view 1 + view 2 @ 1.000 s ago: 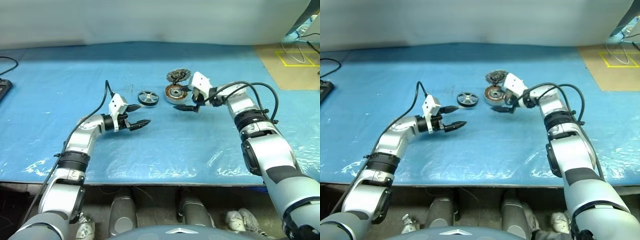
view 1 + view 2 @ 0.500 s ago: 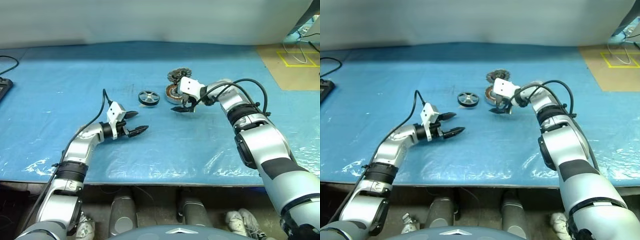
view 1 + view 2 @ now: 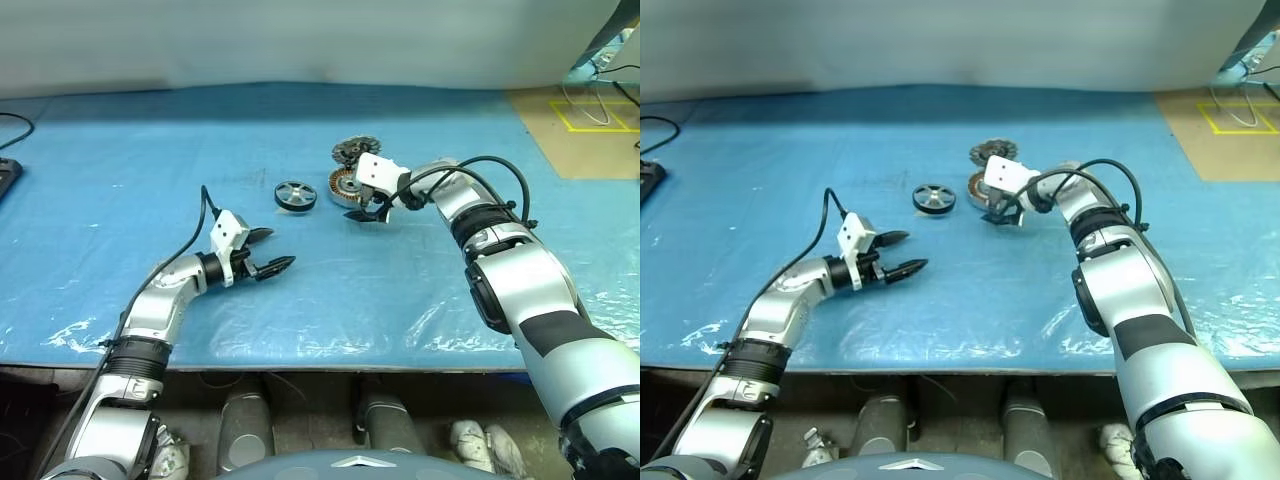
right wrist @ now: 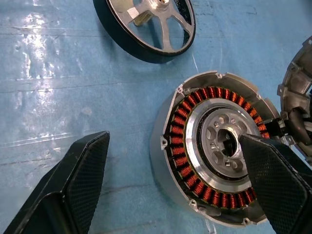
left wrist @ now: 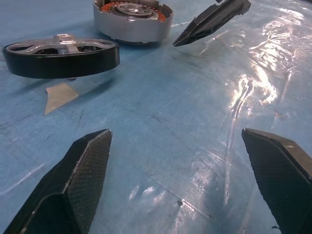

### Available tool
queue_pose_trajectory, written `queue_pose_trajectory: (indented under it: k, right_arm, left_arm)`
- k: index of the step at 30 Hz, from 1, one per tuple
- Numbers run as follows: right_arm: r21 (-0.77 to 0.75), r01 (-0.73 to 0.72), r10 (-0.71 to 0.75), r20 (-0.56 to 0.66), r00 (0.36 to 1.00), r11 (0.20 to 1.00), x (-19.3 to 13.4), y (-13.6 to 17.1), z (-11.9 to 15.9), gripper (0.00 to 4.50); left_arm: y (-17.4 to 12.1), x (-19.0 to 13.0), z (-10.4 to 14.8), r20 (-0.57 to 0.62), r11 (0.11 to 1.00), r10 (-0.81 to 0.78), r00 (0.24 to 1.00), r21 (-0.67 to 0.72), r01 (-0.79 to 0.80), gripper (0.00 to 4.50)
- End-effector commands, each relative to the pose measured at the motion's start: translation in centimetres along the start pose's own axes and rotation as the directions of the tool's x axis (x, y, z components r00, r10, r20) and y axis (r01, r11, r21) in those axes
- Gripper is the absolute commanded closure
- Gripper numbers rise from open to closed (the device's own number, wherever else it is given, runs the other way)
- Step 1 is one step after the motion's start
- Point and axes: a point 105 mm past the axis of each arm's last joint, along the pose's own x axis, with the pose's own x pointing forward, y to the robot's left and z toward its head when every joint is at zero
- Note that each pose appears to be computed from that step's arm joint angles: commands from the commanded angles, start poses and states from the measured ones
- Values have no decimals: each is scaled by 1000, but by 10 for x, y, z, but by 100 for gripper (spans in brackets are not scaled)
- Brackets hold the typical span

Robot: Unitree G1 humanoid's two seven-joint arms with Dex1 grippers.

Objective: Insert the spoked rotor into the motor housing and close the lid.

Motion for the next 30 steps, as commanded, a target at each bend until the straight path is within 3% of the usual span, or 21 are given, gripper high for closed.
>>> queue_pose_trajectory:
  k: [1,9,20,25,28,30]
  right_arm:
    - [23,54,-55,25,998,998,-2,-11,9,3]
    - [53,96,-96,-10,995,994,3,-10,2,3]
    - [5,20,-19,-54,998,1000,13,5,-3,3]
    - [35,-8,12,-126,992,999,14,14,-19,3]
    - [59,-21,30,-164,986,998,13,17,-29,62]
    - [56,-29,40,-195,980,998,11,19,-35,127]
  left_arm:
    - [3,-4,14,41,999,14,999,33,-15,0]
    - [6,-12,9,28,999,34,999,32,-35,0]
    - [8,-17,-2,16,998,59,998,20,-59,0]
    - [9,-17,-4,13,998,61,998,20,-61,0]
    - [10,-17,-4,13,998,62,998,24,-62,0]
    - [10,-17,-4,12,998,62,998,25,-62,0]
